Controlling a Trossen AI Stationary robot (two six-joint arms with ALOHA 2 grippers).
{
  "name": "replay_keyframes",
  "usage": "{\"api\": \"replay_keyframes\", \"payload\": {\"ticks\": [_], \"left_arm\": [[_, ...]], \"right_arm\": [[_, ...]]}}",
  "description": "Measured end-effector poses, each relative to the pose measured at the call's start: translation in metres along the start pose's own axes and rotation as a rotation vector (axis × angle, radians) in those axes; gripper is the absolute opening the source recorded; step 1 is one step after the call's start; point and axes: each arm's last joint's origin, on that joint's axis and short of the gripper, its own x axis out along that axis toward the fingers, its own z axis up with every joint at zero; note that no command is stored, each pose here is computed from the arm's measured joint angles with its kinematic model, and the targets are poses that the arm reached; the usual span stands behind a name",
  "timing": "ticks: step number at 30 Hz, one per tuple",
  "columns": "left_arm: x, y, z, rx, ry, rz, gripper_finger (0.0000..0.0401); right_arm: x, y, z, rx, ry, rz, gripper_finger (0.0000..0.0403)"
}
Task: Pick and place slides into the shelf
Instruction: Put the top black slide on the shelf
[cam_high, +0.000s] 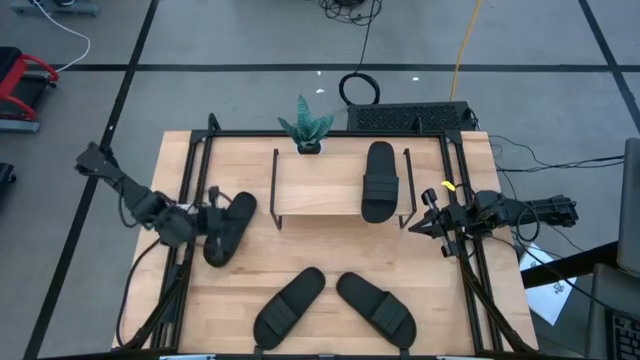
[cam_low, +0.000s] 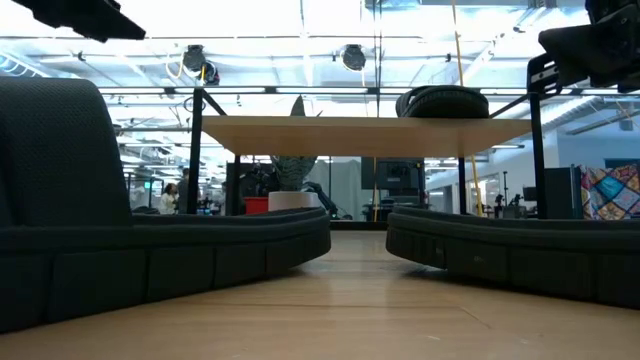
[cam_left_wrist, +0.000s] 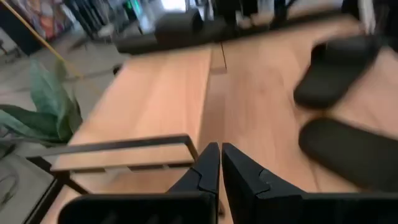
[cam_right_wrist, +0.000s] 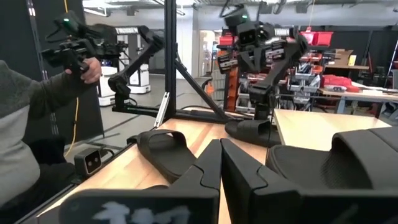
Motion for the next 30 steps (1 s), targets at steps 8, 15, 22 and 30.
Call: {"api": "replay_keyframes", "payload": {"ticks": [8,15,22,30], "left_arm": [[0.010,-0.024,0.007,-0.122,0.292,0.027,0.0021],[0.005,-0.014,-0.022,-0.228,0.583,0.249,0.0021],[0.002,0.005,-0.023,-0.414,0.771,0.139,0.0021],[0.009,0.026,-0.023,-0.475,0.988,-0.209,0.0020]], "right_arm": [[0.000,0.000,0.000,0.001,0.005,0.000,0.0000],[0.000,0.000,0.000,-0.026,0.004,0.000,0.0000],[0.000,0.000,0.000,-0.077,0.003,-0.002,0.0000],[0.000,0.000,0.000,-0.091,0.003,-0.002,0.0000]]}}
